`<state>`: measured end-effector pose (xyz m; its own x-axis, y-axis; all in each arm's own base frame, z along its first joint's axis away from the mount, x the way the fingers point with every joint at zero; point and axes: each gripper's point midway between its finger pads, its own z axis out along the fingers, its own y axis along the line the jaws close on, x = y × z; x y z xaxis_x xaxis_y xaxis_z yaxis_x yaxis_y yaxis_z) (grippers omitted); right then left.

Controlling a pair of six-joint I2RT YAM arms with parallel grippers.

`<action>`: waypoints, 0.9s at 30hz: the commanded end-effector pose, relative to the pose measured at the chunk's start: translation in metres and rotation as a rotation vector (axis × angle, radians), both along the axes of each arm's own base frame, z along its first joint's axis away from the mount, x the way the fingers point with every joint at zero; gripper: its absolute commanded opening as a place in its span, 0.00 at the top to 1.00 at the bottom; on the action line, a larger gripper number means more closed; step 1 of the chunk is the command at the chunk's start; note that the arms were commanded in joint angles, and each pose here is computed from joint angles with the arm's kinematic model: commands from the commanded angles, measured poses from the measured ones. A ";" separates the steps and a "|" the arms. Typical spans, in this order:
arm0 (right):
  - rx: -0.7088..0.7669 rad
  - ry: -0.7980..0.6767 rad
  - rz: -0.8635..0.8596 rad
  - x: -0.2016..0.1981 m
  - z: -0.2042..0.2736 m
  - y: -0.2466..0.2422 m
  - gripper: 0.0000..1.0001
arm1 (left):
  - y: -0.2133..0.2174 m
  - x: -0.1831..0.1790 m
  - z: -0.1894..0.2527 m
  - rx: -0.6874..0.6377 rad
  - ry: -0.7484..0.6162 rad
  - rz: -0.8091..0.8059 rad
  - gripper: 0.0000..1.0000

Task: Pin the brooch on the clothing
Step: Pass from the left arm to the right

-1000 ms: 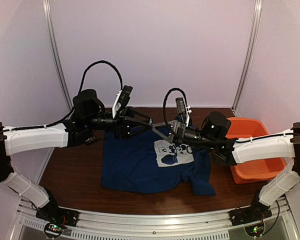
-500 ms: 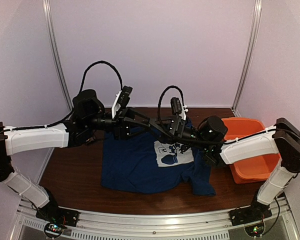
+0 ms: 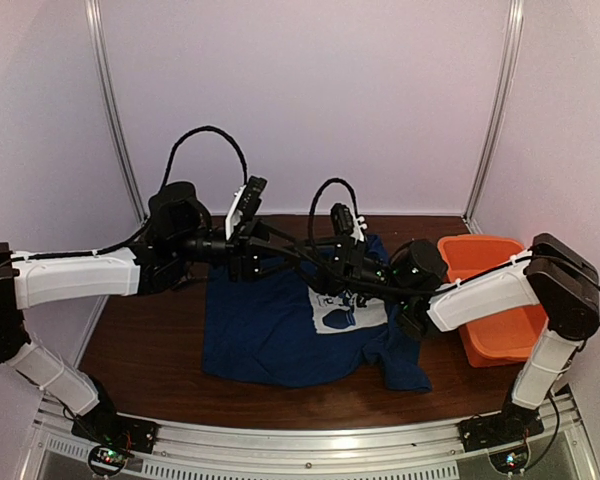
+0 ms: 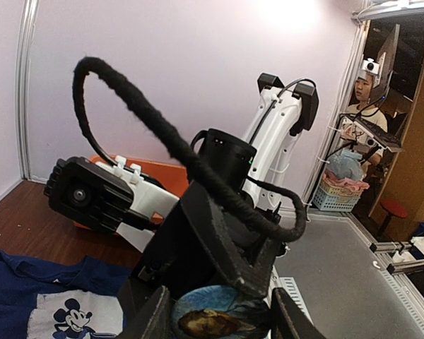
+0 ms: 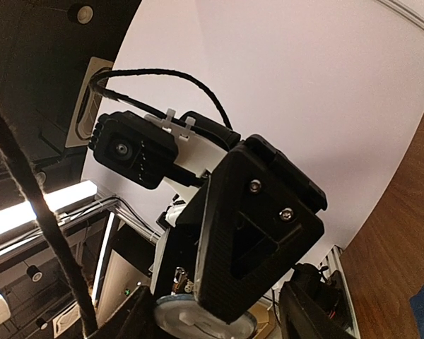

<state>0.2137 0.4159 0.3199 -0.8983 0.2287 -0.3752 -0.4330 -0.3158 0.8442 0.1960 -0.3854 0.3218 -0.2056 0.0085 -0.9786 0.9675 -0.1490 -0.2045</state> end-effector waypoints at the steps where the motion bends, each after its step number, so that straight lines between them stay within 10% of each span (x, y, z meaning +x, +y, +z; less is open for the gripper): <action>1: 0.147 -0.081 0.036 -0.015 0.031 -0.013 0.44 | -0.001 -0.003 0.002 -0.018 -0.035 -0.021 0.66; 11: 0.115 -0.072 0.022 -0.013 0.025 -0.013 0.63 | -0.001 0.000 0.000 -0.009 -0.036 -0.003 0.53; 19: -0.022 -0.088 -0.075 0.006 0.010 -0.017 0.65 | 0.002 0.008 0.003 0.004 -0.052 0.080 0.03; 27: -0.453 -0.168 -0.364 0.048 -0.020 -0.035 0.64 | 0.010 0.038 0.004 0.041 -0.063 0.293 0.02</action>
<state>0.2351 0.3920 0.3269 -0.7995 0.3130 -0.5126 -0.5614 -0.0862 0.8230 0.2135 -0.3807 0.3247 -0.1660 0.0021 -0.9861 0.9861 -0.0021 -0.1660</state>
